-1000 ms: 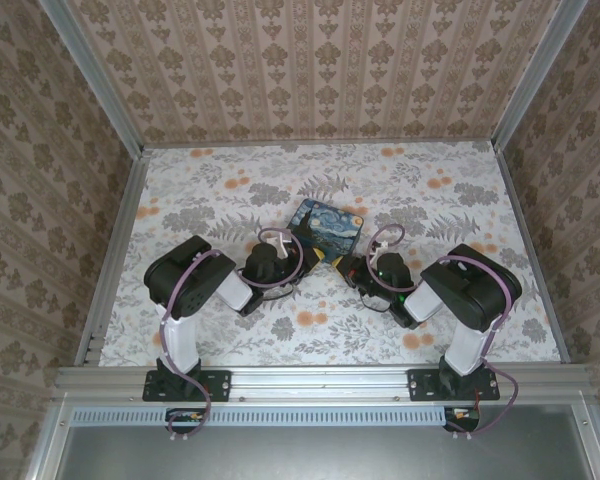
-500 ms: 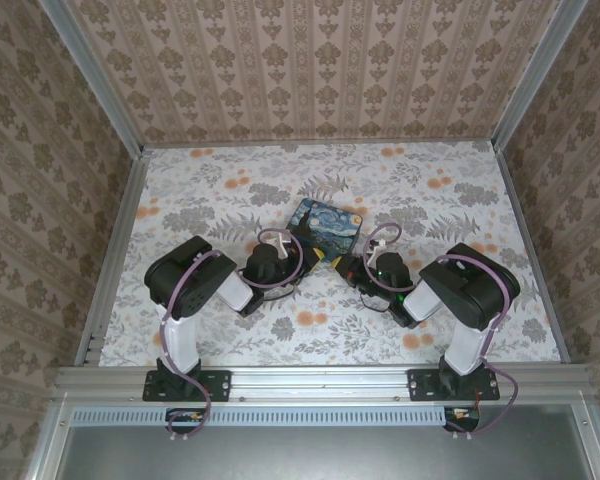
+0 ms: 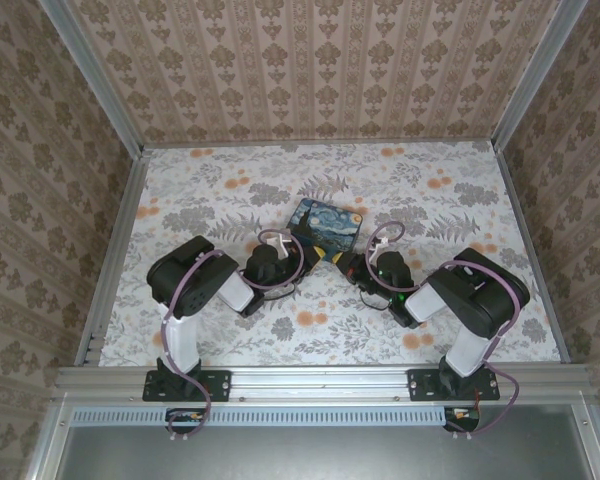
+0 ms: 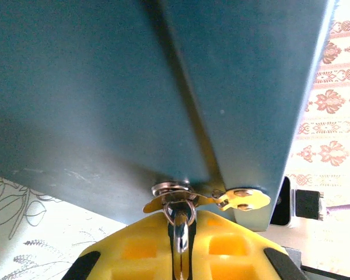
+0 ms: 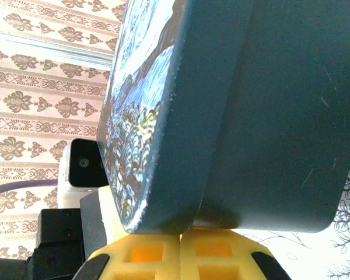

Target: Unlock a padlock with a key

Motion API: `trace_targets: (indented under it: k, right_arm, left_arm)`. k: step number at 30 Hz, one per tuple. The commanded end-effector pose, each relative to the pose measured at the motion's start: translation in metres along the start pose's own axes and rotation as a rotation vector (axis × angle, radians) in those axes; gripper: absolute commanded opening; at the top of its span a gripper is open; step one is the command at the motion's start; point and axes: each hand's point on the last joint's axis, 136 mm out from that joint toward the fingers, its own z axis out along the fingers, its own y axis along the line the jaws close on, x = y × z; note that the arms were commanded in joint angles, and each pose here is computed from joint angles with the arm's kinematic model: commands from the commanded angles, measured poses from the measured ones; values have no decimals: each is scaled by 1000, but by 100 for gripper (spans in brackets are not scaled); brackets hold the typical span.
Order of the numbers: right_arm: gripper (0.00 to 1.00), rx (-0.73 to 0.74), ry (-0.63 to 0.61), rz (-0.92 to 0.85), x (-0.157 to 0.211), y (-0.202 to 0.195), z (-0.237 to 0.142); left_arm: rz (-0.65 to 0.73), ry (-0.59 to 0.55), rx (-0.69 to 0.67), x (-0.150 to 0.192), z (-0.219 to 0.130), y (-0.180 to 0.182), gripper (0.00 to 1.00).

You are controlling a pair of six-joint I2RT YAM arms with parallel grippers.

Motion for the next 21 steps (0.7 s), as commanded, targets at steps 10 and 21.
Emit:
trace_targets:
  k: [10,21]
  right_arm:
    - [0,-83,-26,-59,-1,18,4]
    - [0,-52,-25,-75,0,5,9]
  left_arm:
    - [-31,118,43,30,-1,-14,0]
    - [-58,151,52,35,-4,-18,0]
